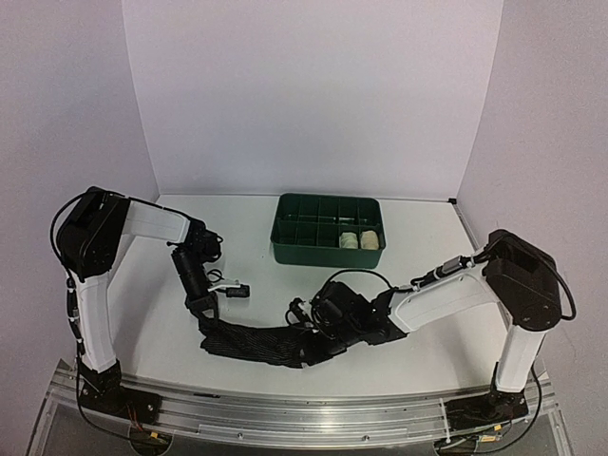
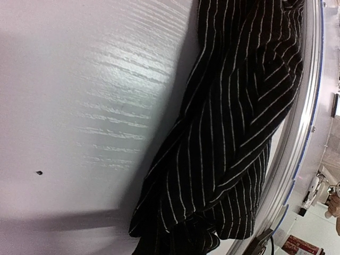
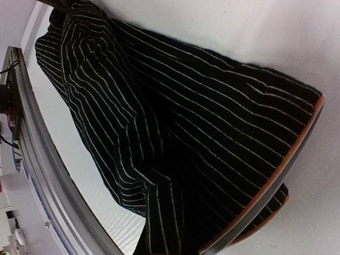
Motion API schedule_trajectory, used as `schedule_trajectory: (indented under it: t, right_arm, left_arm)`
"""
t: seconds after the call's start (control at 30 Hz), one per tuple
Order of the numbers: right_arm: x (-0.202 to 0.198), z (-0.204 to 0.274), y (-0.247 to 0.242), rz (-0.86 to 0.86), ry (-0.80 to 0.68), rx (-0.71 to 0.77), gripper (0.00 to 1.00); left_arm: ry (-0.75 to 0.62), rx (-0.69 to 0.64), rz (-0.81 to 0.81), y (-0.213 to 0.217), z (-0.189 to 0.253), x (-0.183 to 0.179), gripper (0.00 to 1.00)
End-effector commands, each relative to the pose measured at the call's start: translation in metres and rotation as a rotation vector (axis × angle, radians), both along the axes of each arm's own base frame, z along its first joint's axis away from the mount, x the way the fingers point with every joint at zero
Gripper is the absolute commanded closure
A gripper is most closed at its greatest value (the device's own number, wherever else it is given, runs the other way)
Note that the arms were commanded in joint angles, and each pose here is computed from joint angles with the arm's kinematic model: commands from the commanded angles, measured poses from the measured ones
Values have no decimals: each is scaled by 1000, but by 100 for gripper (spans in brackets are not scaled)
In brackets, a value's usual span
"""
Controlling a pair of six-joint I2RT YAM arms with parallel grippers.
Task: Roll the underwear
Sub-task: Fold the underwear at the center of the board.
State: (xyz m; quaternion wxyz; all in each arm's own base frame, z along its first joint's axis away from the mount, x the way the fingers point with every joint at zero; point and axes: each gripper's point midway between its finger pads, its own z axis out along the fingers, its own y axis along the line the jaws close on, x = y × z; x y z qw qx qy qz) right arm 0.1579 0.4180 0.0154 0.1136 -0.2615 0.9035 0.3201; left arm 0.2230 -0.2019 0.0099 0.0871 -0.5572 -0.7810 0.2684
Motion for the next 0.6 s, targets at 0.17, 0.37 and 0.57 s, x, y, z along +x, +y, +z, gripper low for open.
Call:
schedule_trajectory:
  t: [0.17,0.37,0.57]
  right_arm:
    - [20,35,17,-165,262,261,100]
    - [24,50,35,-191,350,307,100]
    - [29,28,30,-332,451,255,100]
  left_arm:
    - [-40,52,-68,16,3,-5,100]
    - [-50,37,-56,10,5,4,100]
    - [-147,47,-61,13,13,20,66]
